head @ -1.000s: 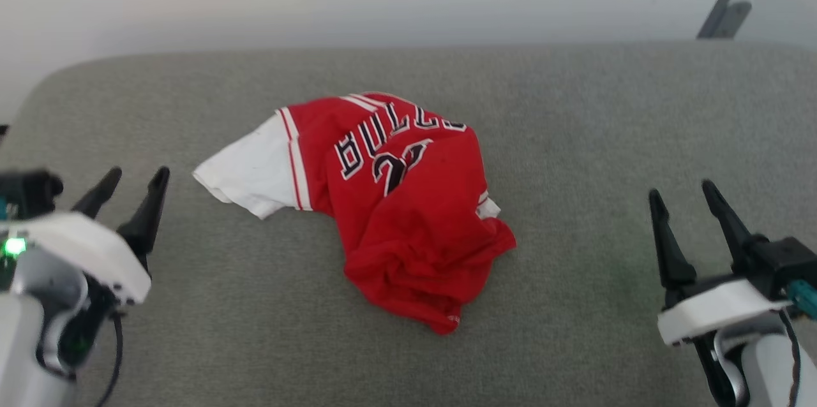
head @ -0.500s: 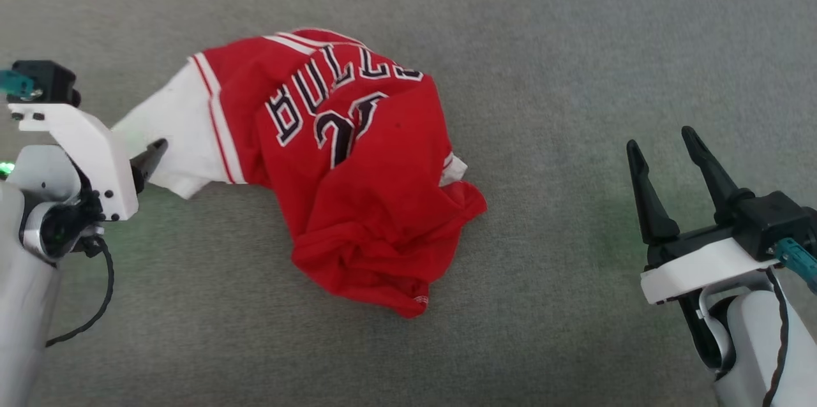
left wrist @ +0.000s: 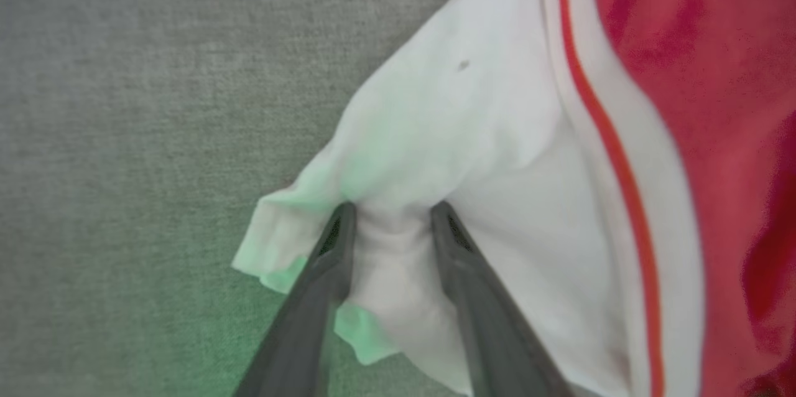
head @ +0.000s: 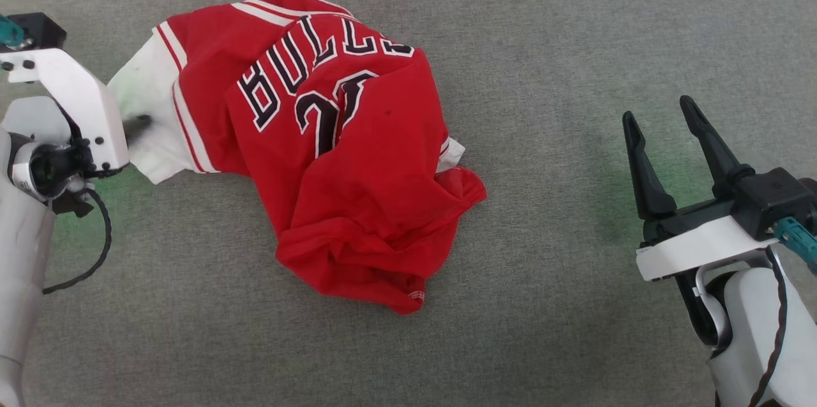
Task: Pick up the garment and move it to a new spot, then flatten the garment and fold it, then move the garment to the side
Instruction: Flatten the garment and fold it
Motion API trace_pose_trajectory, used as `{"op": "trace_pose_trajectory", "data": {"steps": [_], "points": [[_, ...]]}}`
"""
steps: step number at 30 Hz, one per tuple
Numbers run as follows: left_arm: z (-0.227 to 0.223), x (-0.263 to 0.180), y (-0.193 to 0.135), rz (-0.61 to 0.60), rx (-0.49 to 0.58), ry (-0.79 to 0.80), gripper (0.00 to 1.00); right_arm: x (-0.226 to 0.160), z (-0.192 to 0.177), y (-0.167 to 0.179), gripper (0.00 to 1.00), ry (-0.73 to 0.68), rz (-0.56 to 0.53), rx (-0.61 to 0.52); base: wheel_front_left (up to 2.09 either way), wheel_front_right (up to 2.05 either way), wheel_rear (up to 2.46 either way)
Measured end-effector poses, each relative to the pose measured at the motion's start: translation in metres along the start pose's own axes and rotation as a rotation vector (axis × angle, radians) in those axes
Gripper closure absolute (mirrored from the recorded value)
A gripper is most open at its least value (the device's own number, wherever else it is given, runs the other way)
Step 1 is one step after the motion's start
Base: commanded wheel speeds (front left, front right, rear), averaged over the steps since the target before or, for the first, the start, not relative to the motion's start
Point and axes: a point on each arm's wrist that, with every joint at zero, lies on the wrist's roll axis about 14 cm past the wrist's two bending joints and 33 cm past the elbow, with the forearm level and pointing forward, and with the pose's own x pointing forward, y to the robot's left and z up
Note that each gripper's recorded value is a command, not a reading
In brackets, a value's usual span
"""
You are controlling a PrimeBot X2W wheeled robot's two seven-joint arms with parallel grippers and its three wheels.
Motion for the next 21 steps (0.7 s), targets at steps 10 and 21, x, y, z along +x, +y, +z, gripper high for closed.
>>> {"op": "trace_pose_trajectory", "data": {"steps": [10,21], "points": [[-0.012,-0.026,0.015,0.016,0.034,-0.053,1.00,0.004,0.014,0.005,0.00,-0.038,0.017,-0.005,0.00,0.00,0.00],[-0.097,-0.067,0.037,0.070,-0.038,0.022,1.00,0.009,0.031,0.032,0.00,-0.063,0.096,0.022,0.00,0.00,0.00]]}}
